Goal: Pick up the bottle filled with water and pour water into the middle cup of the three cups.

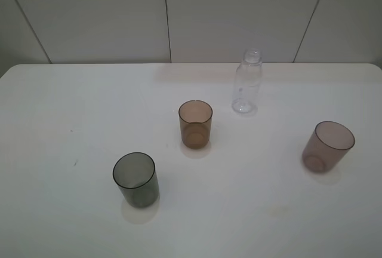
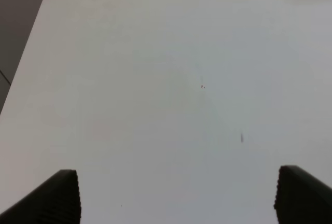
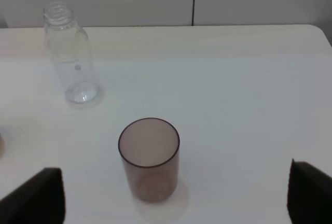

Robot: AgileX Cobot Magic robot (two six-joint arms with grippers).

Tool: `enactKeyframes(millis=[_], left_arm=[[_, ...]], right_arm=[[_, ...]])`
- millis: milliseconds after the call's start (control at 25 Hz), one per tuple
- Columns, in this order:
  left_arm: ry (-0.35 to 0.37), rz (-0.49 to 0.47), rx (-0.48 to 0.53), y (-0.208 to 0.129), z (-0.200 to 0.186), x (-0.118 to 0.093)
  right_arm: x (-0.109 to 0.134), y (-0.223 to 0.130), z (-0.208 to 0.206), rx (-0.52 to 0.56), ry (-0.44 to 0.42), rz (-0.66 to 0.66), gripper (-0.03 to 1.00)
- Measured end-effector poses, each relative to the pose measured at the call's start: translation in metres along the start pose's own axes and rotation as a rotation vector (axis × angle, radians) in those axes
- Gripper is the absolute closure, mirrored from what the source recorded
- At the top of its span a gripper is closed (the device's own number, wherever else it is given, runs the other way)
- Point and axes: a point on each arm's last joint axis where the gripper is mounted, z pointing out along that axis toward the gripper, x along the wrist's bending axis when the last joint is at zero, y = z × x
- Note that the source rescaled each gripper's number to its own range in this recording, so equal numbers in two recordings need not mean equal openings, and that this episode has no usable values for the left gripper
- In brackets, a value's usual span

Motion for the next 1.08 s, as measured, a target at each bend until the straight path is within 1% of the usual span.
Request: enactKeyframes(millis=[200,1080], left_arm=[[0.0,0.0,0.0,0.0,0.0,0.0],[0.0,0.0,0.0,0.0,0.0,0.0]], right_arm=[[0.0001,0.0,0.0,0.0,-0.012,0.006,-0.03],[0.0001,0.0,0.0,0.0,-0.012,0.006,-0.03]])
